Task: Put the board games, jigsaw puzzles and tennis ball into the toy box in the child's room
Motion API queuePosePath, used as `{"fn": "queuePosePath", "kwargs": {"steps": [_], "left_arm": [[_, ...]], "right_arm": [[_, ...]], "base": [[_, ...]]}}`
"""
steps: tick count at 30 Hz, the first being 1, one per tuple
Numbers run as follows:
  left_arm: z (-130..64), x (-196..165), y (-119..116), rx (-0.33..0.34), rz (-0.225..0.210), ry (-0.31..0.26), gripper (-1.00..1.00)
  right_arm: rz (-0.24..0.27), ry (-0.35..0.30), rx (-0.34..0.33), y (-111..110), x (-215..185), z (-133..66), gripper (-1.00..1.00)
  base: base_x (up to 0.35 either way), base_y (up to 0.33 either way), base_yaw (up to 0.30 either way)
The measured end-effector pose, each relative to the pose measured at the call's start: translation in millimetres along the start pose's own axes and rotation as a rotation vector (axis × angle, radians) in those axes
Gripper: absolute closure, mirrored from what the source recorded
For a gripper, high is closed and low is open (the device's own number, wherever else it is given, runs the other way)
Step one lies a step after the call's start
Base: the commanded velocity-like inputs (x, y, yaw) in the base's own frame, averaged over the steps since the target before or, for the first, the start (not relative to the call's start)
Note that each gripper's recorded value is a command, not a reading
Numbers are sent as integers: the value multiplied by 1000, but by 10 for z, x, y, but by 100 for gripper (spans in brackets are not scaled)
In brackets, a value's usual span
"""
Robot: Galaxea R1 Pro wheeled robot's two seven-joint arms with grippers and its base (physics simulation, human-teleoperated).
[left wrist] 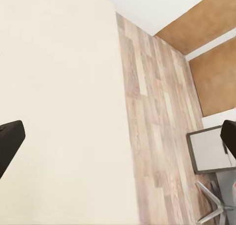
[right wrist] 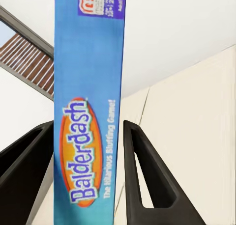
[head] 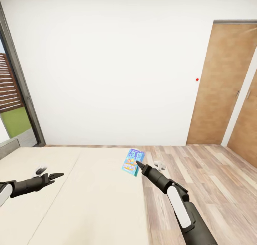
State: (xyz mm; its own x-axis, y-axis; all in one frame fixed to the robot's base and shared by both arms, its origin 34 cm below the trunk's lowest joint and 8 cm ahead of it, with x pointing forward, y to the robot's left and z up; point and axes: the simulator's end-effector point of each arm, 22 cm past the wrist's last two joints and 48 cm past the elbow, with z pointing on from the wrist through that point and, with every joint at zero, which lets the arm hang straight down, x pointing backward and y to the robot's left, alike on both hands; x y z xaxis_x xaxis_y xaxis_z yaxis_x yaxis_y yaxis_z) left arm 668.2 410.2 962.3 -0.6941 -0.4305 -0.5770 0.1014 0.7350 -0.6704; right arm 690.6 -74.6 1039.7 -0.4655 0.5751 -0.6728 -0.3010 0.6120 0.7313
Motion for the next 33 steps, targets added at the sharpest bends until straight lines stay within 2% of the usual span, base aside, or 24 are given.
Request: {"fn": "queuePosePath", "kwargs": {"steps": [9, 18, 27, 33], "left_arm": [[-12, -12, -16, 2, 2, -3, -100], [-29, -32, -43, 5, 6, -8, -100], [-24, -36, -85, 13, 8, -11, -100], [-14, -58, -105, 17, 20, -23, -100]], "right_arm": [[-2, -3, -3, 20, -13, -6, 100], [-6, -6, -6, 48, -33, -17, 100], [-9, -10, -11, 80, -55, -27, 100], [-10, -10, -11, 82, -58, -31, 100]], "base": [[0, -251, 207], [0, -44, 247], [-1, -151, 242], [-20, -16, 56]]}}
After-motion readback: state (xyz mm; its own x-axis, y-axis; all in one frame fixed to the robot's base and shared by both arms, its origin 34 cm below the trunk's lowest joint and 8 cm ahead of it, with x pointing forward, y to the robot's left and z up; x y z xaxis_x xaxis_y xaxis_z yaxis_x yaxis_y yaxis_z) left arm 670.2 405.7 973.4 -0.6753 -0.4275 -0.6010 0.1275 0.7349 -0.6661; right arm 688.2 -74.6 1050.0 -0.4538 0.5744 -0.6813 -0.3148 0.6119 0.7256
